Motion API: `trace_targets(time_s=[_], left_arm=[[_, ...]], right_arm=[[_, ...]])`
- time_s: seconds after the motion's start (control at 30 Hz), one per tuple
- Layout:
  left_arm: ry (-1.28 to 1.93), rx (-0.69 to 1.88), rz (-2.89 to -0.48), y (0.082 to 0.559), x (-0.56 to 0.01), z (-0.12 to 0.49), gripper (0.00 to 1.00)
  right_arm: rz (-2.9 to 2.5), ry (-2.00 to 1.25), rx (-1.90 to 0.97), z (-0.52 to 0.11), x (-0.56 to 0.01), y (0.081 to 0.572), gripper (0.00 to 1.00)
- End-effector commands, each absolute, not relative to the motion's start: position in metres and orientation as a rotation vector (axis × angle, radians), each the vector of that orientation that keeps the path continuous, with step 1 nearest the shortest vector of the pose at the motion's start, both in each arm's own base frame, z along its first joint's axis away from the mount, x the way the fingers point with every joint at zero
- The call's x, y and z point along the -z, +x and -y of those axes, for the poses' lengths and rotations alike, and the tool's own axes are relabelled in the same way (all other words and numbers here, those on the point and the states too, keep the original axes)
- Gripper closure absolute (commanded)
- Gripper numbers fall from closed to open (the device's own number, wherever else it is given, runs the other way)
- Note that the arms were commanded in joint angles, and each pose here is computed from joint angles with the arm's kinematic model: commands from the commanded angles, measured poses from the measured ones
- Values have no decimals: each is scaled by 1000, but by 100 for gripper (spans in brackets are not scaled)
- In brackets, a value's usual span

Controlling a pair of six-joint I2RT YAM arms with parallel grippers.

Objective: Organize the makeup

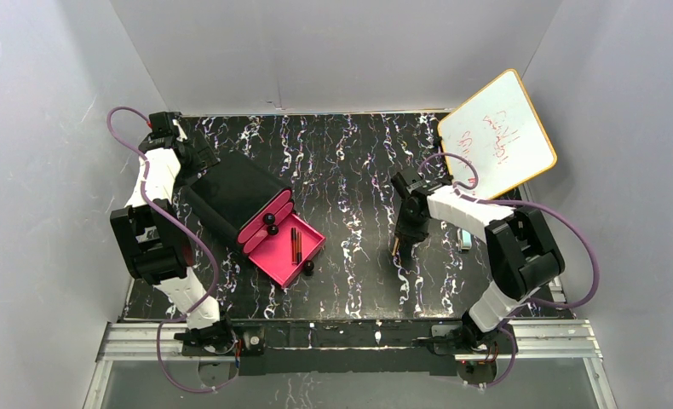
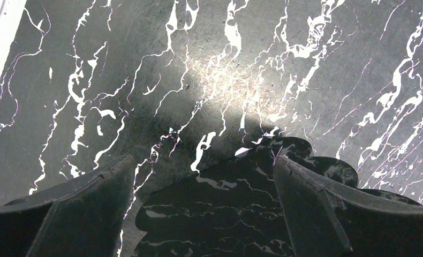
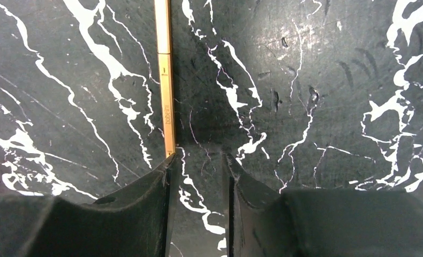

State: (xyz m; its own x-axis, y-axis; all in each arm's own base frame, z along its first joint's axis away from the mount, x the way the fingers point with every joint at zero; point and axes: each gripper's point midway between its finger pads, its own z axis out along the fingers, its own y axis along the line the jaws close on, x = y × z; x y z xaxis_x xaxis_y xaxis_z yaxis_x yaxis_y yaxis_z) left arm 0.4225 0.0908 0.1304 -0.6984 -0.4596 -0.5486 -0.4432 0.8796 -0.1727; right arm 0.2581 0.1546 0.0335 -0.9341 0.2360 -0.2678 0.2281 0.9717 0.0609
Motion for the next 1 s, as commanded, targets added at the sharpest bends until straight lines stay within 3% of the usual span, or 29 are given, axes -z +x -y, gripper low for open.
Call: trace_targets(time_s=[0.0,0.2,0.7,0.97], left_arm=[[-594,78,-2524,407,-128,-73,2],[-594,75,-2527,406,-127,-74,2],[-594,76,-2533,408,-125,-73,2],[-595,73,-2532,407,-125,-74,1]], right_arm=[[-2809,340,-73,-159,-25,269,59],[-2822,325,-85,-165,-17,274,59],[-2744,292,-113,-175,-61,292,60],[-2779,282,-83,-177,-47,292,60]])
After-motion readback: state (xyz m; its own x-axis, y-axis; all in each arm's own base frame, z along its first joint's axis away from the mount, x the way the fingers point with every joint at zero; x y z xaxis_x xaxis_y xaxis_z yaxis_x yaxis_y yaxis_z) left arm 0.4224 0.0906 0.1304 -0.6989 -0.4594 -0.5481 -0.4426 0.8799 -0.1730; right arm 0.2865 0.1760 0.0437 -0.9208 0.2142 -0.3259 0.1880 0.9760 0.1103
